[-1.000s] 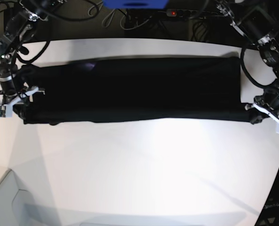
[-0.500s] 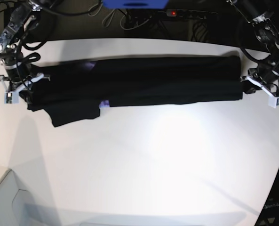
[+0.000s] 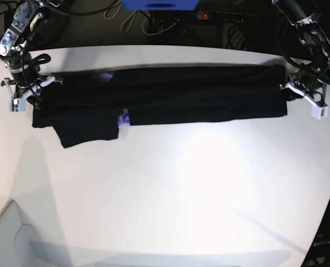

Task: Layout the t-shirt on the table in an organized manner, then fold the t-shirt properly
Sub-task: 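Lower the folded edge with both grippers and release onto the shirt, then regrasp the ends of the folded strip with both grippers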

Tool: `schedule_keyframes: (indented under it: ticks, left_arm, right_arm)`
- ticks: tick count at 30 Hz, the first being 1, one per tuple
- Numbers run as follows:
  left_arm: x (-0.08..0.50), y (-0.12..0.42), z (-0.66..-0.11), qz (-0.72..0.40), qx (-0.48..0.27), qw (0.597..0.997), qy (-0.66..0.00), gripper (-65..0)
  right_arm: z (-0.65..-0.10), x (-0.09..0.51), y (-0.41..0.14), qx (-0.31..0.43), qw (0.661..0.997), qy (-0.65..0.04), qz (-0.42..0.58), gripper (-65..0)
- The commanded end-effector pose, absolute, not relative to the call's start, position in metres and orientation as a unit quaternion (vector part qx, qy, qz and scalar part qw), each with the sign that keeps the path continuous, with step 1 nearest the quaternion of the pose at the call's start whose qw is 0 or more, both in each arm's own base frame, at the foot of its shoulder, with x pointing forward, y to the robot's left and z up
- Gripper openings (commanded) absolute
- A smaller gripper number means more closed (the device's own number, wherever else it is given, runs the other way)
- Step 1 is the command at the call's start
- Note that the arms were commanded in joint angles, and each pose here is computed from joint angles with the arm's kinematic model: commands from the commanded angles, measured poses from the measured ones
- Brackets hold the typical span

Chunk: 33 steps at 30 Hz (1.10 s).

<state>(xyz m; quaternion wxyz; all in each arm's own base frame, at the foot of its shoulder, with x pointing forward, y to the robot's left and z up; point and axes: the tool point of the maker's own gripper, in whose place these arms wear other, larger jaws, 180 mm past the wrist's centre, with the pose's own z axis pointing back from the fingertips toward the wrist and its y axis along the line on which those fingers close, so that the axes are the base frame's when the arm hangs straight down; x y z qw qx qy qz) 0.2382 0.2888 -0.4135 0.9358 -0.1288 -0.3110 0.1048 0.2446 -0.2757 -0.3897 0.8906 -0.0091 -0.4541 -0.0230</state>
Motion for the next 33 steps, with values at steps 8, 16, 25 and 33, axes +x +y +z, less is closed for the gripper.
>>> schedule_keyframes:
  ticks: [8,16,25,33]
  left_arm:
    - [0.238,0.302,-0.425,0.107,-0.11,0.94,-0.303,-64.9]
    - [0.237,0.285,-0.435,0.068,-0.107,0.949,-0.287,-48.3]
    - [0.234,0.286,-0.435,0.07,-0.106,0.95,-0.286,-36.6]
    - [0.235,0.286,-0.434,0.07,-0.106,0.949,-0.288,-36.6]
  right_arm:
    - [-0.401,0.24,-0.288,-0.009,0.897,-0.442,-0.028,-64.9]
    - [-0.401,0.236,-0.293,-0.035,0.903,-0.428,-0.013,-35.6]
    - [-0.366,0.212,-0.345,-0.109,0.887,-0.442,-0.072,-26.9]
    - [-0.352,0.217,-0.356,-0.126,0.881,-0.448,-0.087,-26.9]
